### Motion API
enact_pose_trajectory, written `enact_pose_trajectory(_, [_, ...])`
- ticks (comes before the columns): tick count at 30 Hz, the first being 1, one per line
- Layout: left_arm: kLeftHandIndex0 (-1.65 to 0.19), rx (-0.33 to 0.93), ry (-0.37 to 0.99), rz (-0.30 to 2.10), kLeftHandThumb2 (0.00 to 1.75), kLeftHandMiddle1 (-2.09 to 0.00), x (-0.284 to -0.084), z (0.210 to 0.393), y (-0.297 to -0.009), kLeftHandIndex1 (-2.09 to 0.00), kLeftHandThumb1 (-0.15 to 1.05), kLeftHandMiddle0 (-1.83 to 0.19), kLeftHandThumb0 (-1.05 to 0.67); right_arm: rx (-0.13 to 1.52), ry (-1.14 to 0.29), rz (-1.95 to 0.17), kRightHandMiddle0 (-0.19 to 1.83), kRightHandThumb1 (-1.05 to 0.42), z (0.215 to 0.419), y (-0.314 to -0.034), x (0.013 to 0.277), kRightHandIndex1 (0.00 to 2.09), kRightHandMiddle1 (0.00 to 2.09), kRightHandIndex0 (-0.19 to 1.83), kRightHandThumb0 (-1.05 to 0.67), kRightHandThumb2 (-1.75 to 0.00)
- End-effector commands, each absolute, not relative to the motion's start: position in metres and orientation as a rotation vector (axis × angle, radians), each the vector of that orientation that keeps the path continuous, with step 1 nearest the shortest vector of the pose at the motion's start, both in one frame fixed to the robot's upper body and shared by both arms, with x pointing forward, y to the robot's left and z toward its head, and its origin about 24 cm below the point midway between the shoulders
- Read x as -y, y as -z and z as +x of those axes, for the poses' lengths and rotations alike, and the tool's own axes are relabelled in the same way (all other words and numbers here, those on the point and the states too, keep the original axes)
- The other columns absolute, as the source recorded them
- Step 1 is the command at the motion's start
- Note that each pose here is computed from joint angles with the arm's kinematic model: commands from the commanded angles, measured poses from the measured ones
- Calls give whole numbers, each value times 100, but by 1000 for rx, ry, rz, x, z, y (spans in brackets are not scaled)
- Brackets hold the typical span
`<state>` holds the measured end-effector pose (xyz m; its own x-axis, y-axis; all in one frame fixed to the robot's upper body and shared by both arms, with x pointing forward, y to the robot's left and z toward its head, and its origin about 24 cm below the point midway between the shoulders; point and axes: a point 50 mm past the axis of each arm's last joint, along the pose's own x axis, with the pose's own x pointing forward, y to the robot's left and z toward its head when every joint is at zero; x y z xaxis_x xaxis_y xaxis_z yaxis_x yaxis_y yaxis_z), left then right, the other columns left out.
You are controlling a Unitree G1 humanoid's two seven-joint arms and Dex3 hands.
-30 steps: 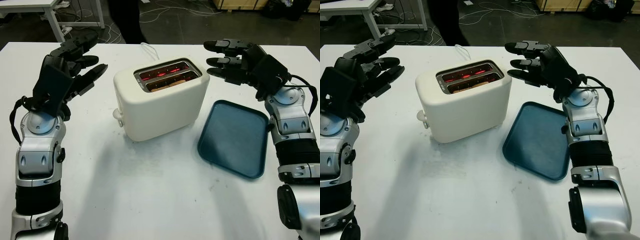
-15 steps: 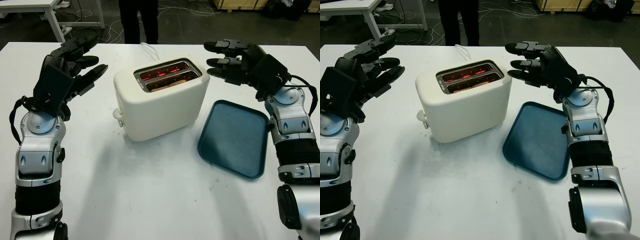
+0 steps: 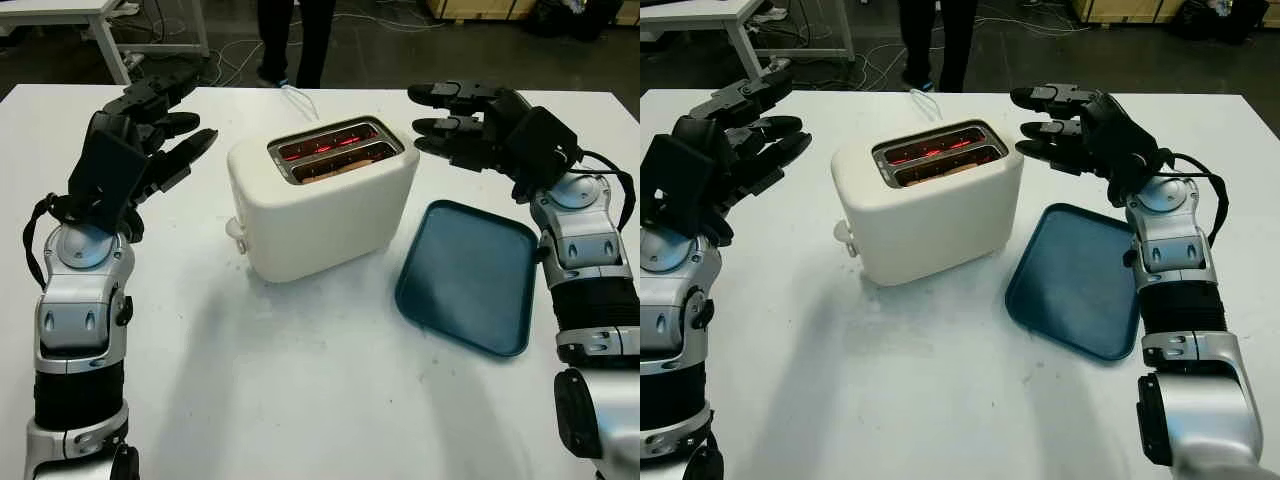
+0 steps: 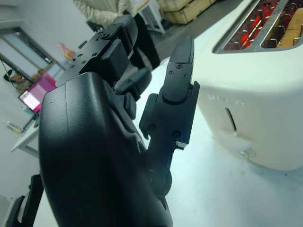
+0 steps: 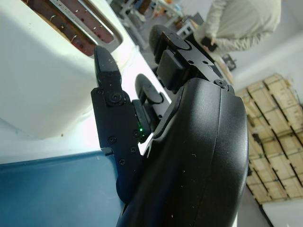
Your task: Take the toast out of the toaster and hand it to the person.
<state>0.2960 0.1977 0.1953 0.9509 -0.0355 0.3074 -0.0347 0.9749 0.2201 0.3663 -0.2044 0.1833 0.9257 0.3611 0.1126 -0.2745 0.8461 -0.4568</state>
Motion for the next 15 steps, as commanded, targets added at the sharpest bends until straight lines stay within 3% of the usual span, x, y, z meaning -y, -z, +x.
enact_pose_trajectory(1, [-57,326,-4,222,15,-84,-198,295,-197,-1,92,-22,-29,231,-334,-447,59,-92,366,-192,202,3,1,63,-30,-7])
enact_pose_trajectory(15, [-58,325,-6,225,14,-84,-199,295,-197,-1,92,-23,-31,229,-338,-444,59,-92,367,-191,203,4,0,65,-27,-7])
